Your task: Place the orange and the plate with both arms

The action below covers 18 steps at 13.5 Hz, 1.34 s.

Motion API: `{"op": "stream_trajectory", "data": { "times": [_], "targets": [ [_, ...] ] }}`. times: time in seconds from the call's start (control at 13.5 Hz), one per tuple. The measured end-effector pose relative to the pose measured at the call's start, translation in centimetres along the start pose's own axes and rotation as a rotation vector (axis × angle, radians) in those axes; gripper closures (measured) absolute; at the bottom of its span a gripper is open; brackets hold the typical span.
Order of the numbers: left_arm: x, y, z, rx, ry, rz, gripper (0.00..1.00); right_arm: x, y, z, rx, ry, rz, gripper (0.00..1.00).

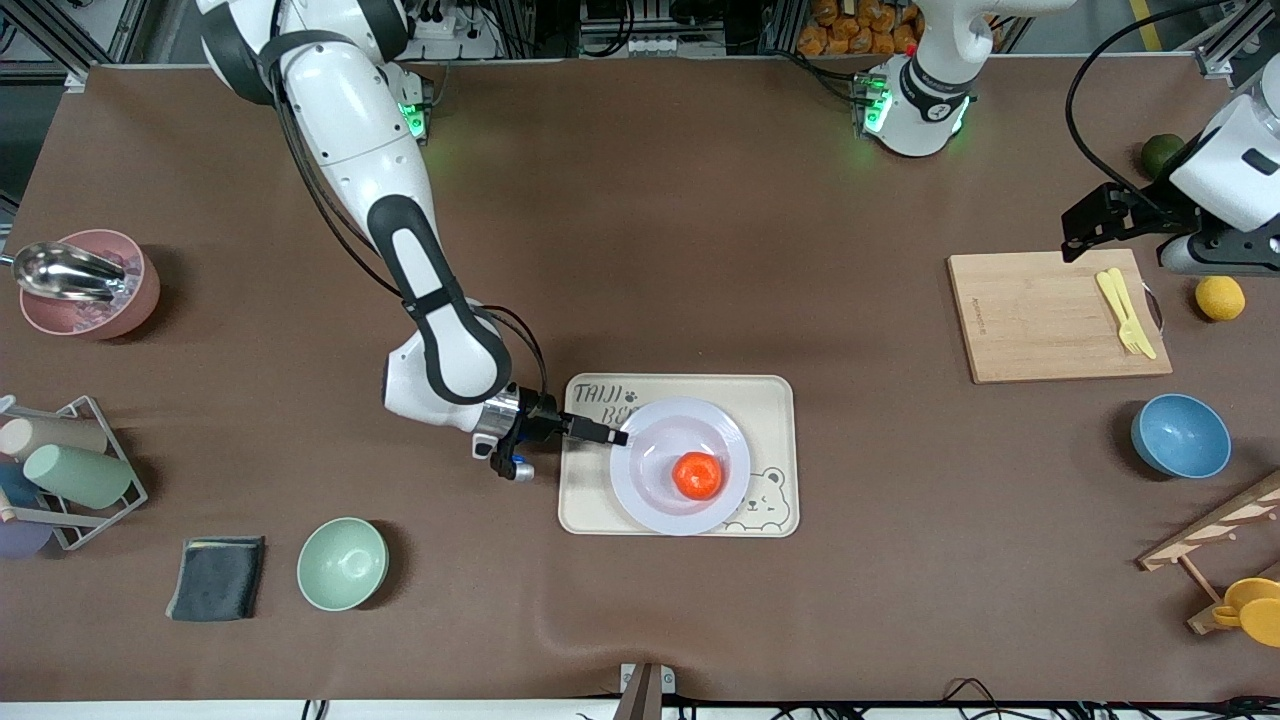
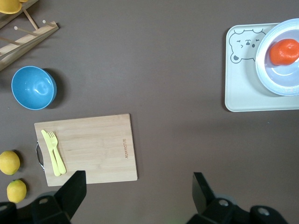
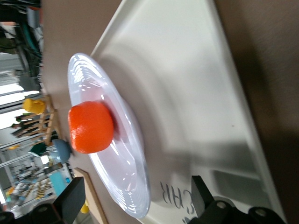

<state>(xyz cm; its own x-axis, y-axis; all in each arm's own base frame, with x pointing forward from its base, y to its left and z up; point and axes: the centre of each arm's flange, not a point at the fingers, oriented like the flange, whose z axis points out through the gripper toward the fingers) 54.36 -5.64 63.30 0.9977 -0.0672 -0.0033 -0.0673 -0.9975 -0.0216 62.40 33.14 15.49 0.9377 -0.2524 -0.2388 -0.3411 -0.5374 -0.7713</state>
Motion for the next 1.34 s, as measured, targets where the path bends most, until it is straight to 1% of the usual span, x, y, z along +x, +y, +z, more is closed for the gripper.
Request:
{"op": "stream_trajectory", "data": {
  "times": [0.07, 0.15, 0.3, 0.37, 0.52, 0.59, 0.82, 0.97, 1.11, 1.19, 1.26, 1.34],
  "targets": [
    [0.0, 0.0, 0.0, 0.000, 0.000, 0.000, 0.00, 0.4, -0.5, -0.8, -0.024, 0.002, 0.007, 0.00],
    [0.0, 0.0, 0.0, 0.000, 0.000, 0.000, 0.00, 0.8, -0.9, -1.7, -0.031, -0.004, 0.014, 0.00],
    [0.0, 0.0, 0.0, 0.000, 0.000, 0.000, 0.00, 2.1, -0.7, -4.1, -0.029, -0.043, 0.032, 0.00],
    [0.0, 0.0, 0.1, 0.000, -0.001, 0.000, 0.00, 3.2, -0.1, -5.8, -0.052, -0.065, 0.020, 0.00],
    [0.1, 0.0, 0.1, 0.000, -0.002, 0.000, 0.00, 5.2, 0.7, -9.9, -0.126, -0.096, -0.021, 0.00],
    [0.1, 0.0, 0.1, 0.000, -0.002, 0.000, 0.00, 6.1, 1.0, -12.1, -0.172, -0.100, -0.043, 0.00],
    [0.1, 0.2, 0.2, 0.000, -0.004, 0.003, 0.00, 7.7, 0.8, -18.3, -0.353, -0.073, -0.136, 0.00],
    [0.2, 0.4, 0.3, 0.000, -0.006, 0.008, 0.00, 8.3, 0.6, -22.0, -0.445, -0.058, -0.174, 0.00],
    [0.2, 0.4, 0.4, 0.000, -0.007, 0.007, 0.00, 9.2, 0.7, -26.5, -0.535, -0.041, -0.255, 0.00],
    [0.2, 0.4, 0.4, 0.000, -0.007, 0.006, 0.00, 9.7, 1.0, -29.0, -0.561, -0.041, -0.317, 0.00],
    [0.2, 0.3, 0.4, 0.000, -0.007, 0.006, 0.00, 10.2, 1.6, -31.6, -0.563, -0.044, -0.368, 0.00],
    [0.2, 0.3, 0.4, 0.000, -0.007, 0.005, 0.00, 10.7, 2.5, -33.9, -0.558, -0.045, -0.393, 0.00]
  ]
}}
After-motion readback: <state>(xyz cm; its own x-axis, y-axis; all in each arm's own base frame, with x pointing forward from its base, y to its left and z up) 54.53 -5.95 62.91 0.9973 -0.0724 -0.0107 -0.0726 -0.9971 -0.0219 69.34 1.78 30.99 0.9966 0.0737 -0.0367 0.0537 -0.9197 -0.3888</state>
